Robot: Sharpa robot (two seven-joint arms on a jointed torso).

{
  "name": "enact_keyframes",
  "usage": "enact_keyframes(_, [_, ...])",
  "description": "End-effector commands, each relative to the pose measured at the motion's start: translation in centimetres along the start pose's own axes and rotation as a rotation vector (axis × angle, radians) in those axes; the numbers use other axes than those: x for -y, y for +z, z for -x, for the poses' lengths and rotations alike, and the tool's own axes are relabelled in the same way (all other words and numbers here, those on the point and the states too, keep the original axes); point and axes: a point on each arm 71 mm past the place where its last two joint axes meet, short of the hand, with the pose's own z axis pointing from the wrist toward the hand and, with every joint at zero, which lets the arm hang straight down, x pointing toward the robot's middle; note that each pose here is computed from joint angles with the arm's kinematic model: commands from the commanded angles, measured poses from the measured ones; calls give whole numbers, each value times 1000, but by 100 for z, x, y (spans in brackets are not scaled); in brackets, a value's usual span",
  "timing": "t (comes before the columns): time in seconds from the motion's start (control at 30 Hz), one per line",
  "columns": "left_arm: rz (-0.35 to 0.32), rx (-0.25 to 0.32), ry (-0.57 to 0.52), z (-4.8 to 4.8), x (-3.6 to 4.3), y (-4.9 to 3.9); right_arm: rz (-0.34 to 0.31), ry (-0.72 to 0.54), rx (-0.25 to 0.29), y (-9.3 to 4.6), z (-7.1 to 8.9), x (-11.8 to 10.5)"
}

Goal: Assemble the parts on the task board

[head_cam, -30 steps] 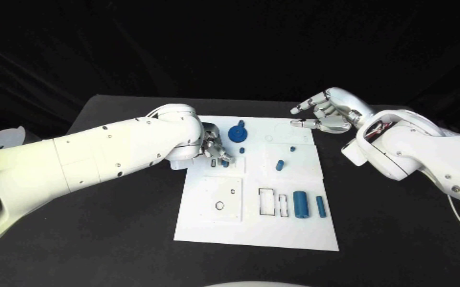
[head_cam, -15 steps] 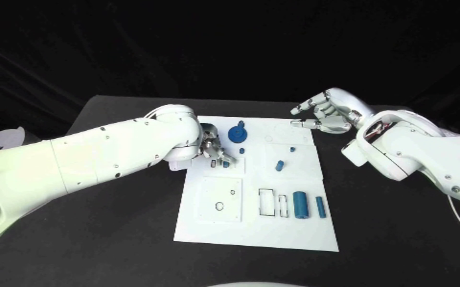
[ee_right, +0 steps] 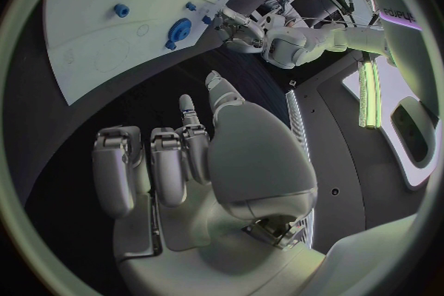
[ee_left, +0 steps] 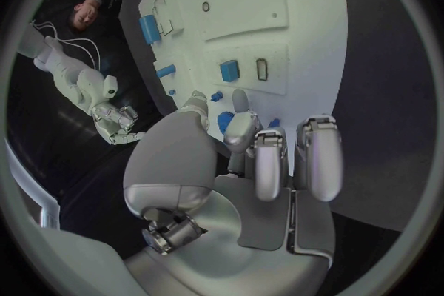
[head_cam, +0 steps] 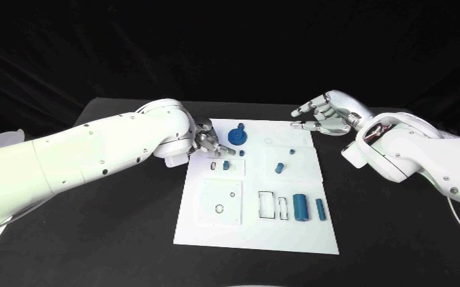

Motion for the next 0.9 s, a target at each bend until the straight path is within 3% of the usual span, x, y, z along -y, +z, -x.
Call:
enact_keyframes(0.03, [-29,-57,-71,65,-2,-43,6,-1,-16,4,-23,2])
enact_keyframes(0.2, [-7,-77,-18,352,-60,-77,1,-1,-15,4,-21,18])
enact_keyframes(0.37, [35,-32,25,541,-83,13,-1,-2,-12,8,-19,24])
enact_keyframes(0.6, [80,-5,71,610,-82,194,4,0,-14,24,-35,12])
enact_keyframes(0.9, [124,-18,109,604,-104,322,5,0,-16,31,-43,8])
